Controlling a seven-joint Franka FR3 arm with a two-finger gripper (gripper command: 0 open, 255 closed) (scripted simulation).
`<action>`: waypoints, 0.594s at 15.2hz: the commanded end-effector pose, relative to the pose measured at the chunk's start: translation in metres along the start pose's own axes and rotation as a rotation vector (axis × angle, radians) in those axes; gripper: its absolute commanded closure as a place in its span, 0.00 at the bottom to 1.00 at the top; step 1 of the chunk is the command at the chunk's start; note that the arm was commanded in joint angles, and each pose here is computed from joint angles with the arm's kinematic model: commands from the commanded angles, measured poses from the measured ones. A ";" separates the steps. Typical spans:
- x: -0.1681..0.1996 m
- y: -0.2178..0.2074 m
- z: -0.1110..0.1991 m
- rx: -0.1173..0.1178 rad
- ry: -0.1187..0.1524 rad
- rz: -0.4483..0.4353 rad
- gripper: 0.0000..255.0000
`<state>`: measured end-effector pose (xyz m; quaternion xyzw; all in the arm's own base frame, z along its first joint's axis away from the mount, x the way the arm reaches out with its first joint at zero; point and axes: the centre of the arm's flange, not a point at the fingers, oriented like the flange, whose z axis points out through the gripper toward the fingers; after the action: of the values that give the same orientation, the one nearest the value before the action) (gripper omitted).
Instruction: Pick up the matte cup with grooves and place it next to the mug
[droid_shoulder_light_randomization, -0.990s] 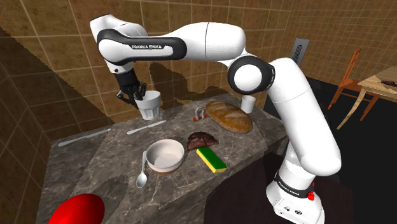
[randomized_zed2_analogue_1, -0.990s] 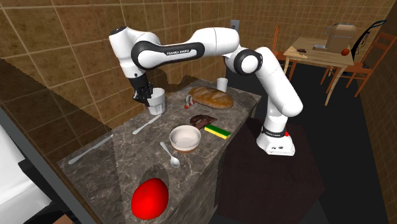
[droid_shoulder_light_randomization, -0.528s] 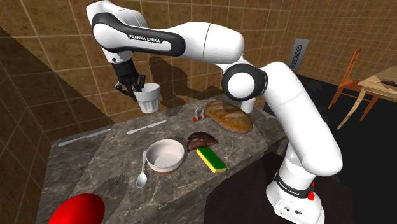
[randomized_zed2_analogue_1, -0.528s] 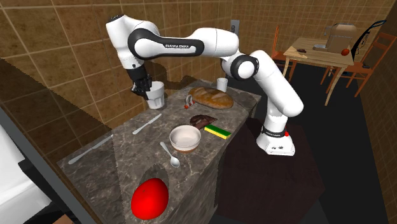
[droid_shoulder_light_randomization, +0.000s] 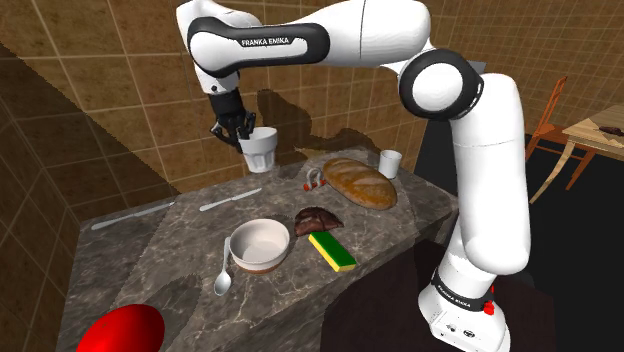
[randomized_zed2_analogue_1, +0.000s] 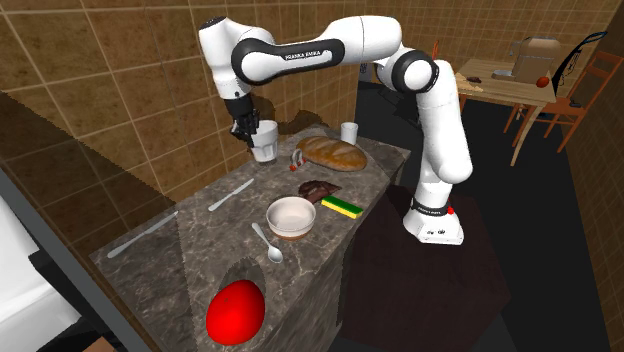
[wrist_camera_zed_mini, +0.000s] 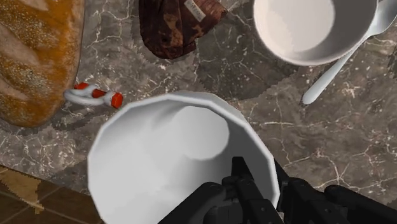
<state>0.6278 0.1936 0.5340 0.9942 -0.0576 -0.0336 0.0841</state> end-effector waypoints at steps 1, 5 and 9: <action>-0.015 0.026 0.007 0.000 0.000 0.001 1.00; -0.039 0.072 0.016 0.000 0.000 0.001 1.00; -0.064 0.118 0.025 0.000 0.000 0.001 1.00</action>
<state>0.5567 0.0952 0.5345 0.9941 -0.0584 -0.0338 0.0843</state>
